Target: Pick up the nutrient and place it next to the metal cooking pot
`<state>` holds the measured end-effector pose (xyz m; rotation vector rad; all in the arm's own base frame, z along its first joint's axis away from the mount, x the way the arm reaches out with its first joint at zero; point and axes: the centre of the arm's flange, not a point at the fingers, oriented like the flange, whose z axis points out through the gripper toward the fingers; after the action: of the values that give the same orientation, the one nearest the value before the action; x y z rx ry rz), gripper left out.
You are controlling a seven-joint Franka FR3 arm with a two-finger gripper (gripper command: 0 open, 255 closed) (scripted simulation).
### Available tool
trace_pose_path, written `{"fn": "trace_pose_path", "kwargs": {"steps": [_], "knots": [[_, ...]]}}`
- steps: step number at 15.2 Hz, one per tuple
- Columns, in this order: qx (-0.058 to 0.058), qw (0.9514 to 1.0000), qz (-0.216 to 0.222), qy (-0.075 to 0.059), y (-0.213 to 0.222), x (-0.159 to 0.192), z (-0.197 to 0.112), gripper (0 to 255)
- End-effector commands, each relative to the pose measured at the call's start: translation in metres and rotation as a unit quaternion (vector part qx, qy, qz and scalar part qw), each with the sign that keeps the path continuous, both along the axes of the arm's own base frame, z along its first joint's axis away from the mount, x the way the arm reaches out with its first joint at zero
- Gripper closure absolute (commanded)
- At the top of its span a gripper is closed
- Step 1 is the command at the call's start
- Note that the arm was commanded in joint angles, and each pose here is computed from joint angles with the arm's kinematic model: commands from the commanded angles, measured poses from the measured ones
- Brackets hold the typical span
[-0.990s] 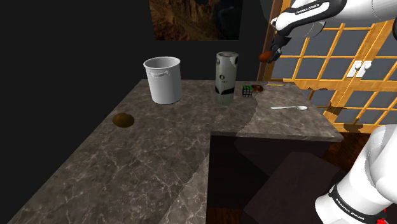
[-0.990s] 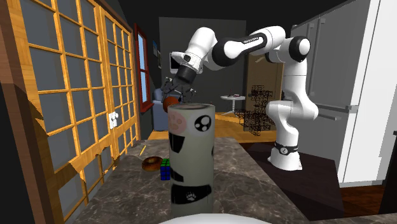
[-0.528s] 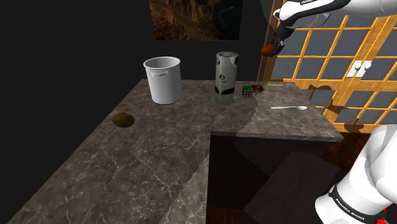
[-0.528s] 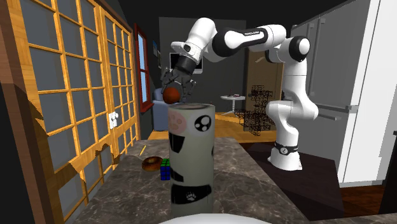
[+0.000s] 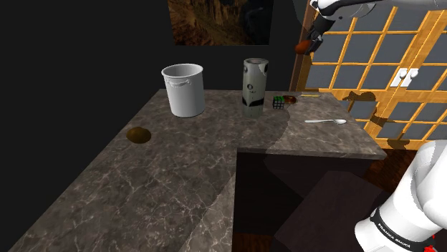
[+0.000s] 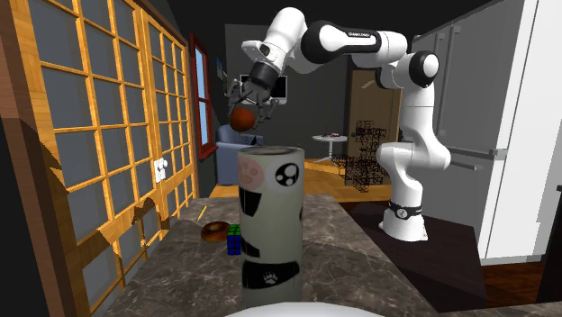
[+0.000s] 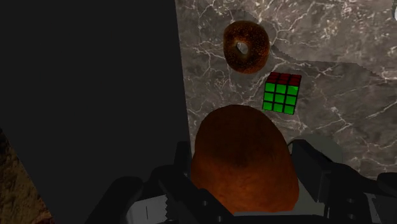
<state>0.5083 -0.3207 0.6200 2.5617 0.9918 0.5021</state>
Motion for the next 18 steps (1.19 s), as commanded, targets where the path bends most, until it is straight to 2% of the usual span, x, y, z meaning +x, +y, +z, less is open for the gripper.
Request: {"fn": "trace_pose_path", "kwargs": {"steps": [1, 18], "knots": [[0.0, 1.0, 0.0, 0.0, 0.012, 0.005, 0.005, 255], [0.0, 1.0, 0.0, 0.0, 0.218, 0.092, 0.005, 255]]}}
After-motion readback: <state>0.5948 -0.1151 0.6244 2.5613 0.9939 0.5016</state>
